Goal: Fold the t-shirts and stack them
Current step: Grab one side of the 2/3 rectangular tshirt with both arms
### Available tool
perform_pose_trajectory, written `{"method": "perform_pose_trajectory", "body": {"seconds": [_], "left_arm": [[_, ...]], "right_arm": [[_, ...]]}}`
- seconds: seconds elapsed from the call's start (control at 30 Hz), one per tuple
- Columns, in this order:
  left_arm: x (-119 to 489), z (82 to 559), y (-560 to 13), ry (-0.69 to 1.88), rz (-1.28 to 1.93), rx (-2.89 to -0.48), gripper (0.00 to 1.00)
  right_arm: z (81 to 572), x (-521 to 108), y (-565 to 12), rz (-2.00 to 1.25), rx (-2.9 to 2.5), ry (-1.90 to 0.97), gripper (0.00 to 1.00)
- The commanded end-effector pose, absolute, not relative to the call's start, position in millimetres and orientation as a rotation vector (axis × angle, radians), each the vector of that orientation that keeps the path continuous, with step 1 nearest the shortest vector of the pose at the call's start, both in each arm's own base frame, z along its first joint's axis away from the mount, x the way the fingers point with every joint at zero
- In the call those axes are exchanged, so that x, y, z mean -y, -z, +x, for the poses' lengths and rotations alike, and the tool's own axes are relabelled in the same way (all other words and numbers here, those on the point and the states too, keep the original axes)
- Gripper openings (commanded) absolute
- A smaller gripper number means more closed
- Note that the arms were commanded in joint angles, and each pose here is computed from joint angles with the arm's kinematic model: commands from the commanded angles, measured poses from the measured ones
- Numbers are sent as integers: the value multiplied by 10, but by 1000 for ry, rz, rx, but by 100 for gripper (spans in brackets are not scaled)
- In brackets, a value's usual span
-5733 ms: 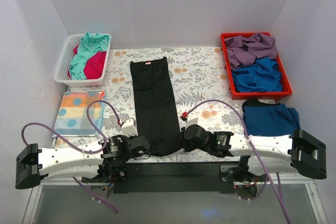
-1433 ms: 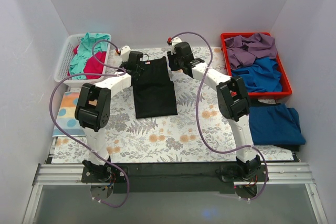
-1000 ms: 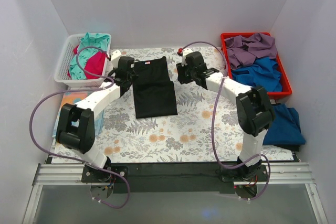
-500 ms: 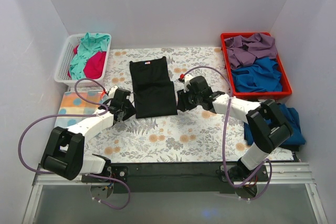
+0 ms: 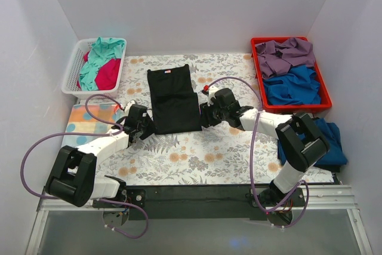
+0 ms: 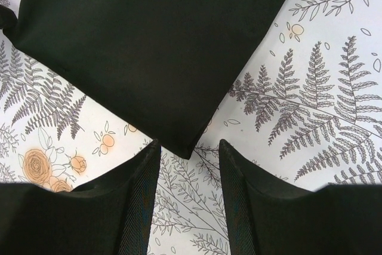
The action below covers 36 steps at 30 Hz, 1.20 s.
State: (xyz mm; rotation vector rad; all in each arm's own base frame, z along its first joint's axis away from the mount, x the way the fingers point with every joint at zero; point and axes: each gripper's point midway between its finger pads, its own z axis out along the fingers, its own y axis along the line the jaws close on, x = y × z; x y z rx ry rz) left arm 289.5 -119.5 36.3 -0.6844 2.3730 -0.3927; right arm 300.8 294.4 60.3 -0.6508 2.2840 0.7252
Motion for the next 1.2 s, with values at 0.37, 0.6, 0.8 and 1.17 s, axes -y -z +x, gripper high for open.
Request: {"method": "perform_pose_trajectory", "body": {"seconds": [0.37,0.6,0.8,1.17], "left_arm": [[1265,2881,-461,477,-665,-2329,38],[1316,2927,-979,591,-603,-2189,38],[1328,2933,-808,528,-578,-2288,39],[1345,2797,-290,490,-611,-2429,42]], "right_arm": [[2947,-3054,-510,-651,-2270,-819,50],[2925,-3052,-465,-649,-2283,-829,50],[2909,-3068,-450,-643,-2289,-843,50],[2873,-3054,-412,-641,-2301,-845,50]]}}
